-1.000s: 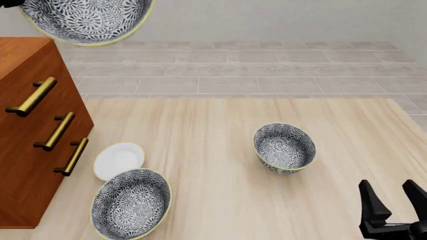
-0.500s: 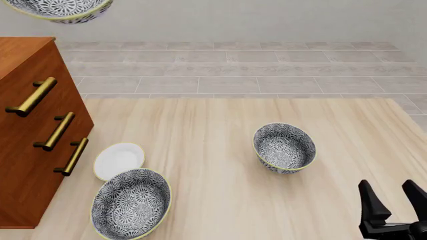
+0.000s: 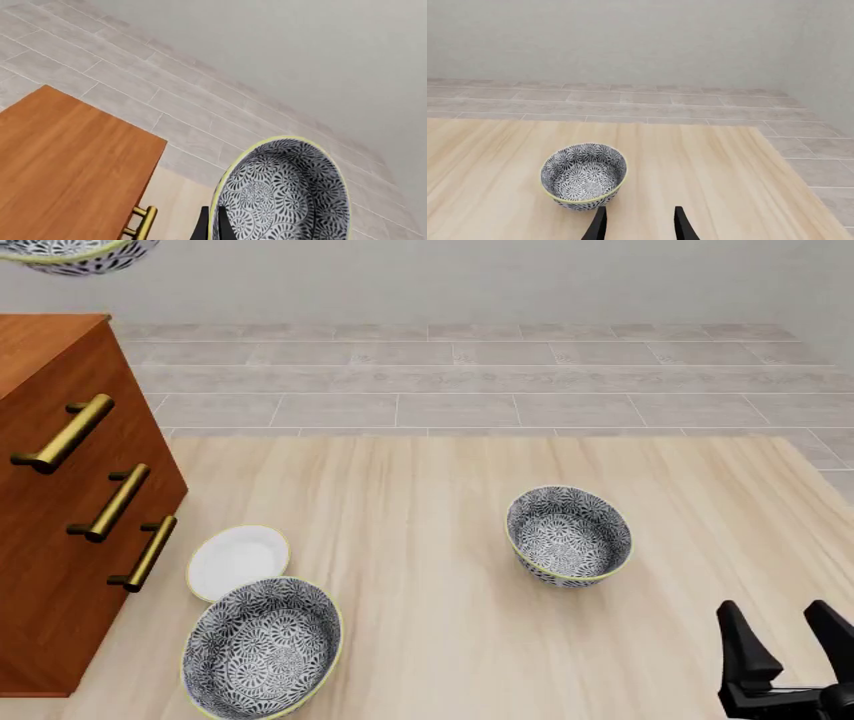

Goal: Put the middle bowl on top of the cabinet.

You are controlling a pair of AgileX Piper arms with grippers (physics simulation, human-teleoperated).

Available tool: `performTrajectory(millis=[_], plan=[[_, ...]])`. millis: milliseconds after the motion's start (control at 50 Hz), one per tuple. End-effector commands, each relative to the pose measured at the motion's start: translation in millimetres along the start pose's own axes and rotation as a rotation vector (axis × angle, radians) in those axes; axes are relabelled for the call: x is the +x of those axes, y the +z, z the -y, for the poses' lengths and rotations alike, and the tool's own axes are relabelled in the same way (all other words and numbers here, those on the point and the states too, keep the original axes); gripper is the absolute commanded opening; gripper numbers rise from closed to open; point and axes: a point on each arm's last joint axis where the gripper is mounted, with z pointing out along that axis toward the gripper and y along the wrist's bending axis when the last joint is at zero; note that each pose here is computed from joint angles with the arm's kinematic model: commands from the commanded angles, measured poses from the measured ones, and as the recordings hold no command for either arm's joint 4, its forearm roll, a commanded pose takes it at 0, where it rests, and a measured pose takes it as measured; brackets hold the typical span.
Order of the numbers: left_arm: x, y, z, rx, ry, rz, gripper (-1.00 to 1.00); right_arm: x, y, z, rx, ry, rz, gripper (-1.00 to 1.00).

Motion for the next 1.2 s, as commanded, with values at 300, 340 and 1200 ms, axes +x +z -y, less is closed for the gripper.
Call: performTrajectory(millis=[300, 340, 1200], plan=[[-8.7, -30.9, -24.0, -0.11, -0.108, 0.049, -1.0, -1.1, -1.0, -0.1, -0.001, -0.006, 0.013, 1.0], [-11.7, -36.2, -28.6, -0.135, -0.113, 0.065, -1.0, -1.0, -2.1, -0.2, -0.003, -0.005, 0.015, 1.0], [6.4, -33.9, -93.2, -0.409, -0.262, 0.069, -1.0, -2.3, -16.4, -0.6, -0.011, 0.024, 0.044, 1.0]])
